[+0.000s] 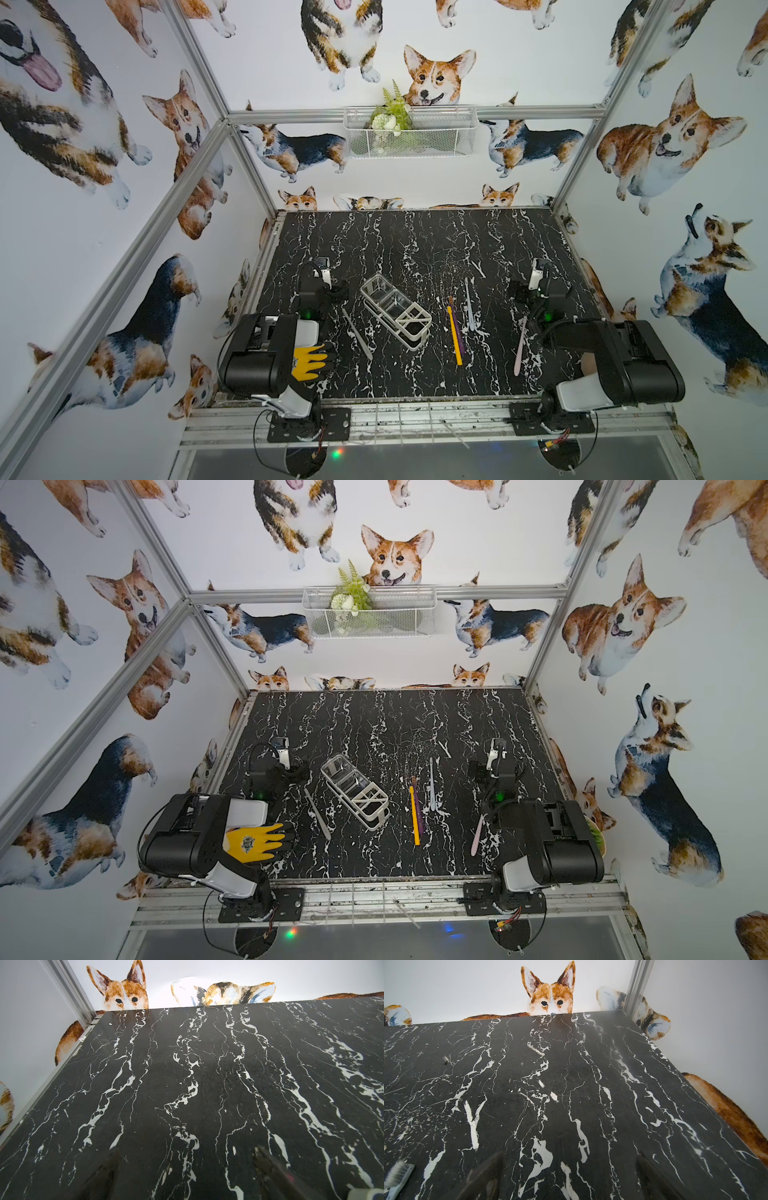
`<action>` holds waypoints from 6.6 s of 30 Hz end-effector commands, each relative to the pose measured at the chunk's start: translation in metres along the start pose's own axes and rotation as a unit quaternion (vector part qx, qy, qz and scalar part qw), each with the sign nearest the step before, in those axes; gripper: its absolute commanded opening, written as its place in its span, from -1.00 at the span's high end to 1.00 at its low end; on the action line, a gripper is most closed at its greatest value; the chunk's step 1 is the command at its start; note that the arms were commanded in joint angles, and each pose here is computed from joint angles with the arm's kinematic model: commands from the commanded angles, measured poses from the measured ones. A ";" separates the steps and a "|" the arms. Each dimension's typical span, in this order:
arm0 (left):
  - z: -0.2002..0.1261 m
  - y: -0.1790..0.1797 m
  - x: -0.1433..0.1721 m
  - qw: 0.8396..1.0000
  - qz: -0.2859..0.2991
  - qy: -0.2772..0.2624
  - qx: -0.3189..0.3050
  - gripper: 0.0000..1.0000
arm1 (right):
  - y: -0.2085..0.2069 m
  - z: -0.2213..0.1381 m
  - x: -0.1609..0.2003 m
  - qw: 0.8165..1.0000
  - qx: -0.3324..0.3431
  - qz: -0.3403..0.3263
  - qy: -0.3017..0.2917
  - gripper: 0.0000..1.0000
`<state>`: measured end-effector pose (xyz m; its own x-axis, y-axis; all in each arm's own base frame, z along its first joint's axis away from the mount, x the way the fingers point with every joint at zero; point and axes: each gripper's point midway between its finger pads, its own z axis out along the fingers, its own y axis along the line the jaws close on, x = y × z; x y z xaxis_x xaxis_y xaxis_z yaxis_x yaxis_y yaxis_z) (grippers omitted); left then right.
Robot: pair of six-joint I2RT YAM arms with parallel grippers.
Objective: Place the toothbrush into the toothbrush holder
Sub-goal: Pick up the toothbrush from the center of the board, then place the toothbrush in the toothbrush holder.
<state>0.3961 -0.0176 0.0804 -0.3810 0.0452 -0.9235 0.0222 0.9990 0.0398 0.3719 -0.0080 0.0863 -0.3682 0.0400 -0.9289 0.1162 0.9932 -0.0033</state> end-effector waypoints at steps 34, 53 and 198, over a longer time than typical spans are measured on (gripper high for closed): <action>-0.001 0.010 -0.011 1.000 -0.007 -0.020 -0.021 -1.00 | -0.006 0.000 -0.013 1.000 0.008 0.012 -0.015 -0.99; -0.046 -0.034 -0.059 0.949 -0.220 0.222 -0.034 -0.89 | 0.089 -0.067 0.026 0.941 -0.067 0.039 0.328 -0.91; -0.156 -0.238 -0.092 0.979 -0.102 -0.088 0.152 1.00 | 0.248 -0.193 0.036 0.844 -0.448 0.108 0.275 -0.20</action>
<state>0.2804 -0.2598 0.2037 -0.3141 -0.1292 -0.9405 0.2776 0.9349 -0.2211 0.2027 0.2572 0.1142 -0.8491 -0.0068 -0.5282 -0.4080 0.6437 0.6475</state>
